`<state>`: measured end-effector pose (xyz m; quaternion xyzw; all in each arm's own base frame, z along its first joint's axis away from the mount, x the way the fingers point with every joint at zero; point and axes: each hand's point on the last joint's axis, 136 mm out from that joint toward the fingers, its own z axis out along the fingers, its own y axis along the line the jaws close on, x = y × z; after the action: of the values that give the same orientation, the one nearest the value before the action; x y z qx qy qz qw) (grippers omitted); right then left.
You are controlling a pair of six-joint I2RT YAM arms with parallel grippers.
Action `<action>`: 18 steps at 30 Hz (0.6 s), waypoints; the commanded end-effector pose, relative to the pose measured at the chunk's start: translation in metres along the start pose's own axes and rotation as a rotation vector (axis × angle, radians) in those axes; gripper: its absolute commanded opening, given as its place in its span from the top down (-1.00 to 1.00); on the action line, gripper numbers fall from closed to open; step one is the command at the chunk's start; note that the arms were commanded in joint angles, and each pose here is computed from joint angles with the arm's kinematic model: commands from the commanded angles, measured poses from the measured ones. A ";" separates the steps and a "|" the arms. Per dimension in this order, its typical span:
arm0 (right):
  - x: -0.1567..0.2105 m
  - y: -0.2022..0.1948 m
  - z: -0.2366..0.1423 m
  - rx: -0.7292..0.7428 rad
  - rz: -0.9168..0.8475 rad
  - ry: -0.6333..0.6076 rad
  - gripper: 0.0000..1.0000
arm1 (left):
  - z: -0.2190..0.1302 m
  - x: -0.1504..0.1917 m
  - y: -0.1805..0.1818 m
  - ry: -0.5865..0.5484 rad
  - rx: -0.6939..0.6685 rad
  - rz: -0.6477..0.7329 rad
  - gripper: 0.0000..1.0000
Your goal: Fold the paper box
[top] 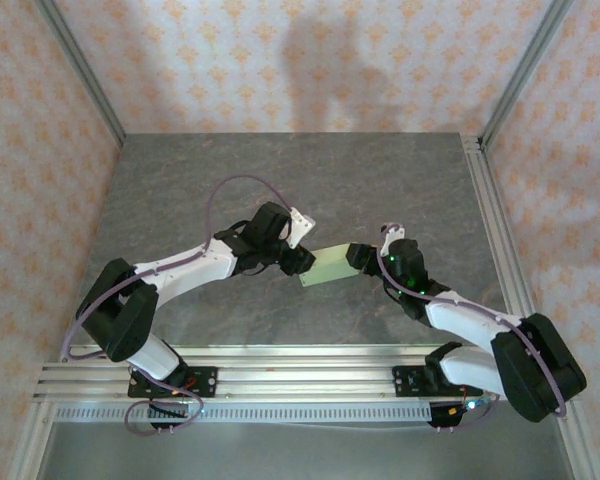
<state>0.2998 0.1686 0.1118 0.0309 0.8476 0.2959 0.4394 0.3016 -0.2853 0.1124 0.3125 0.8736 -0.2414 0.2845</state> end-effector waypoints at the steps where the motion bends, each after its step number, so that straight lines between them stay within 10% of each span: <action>1: -0.011 0.017 -0.009 -0.054 0.035 -0.002 -0.44 | 0.016 0.052 0.017 0.161 -0.051 -0.025 0.24; 18: 0.026 -0.031 0.000 0.152 0.098 0.179 0.32 | 0.019 0.055 0.017 0.179 -0.043 -0.002 0.24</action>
<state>0.3025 0.1675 0.1089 0.0681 0.8678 0.3062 0.3855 0.3061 -0.2908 0.1117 0.3213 0.8657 -0.2462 0.2943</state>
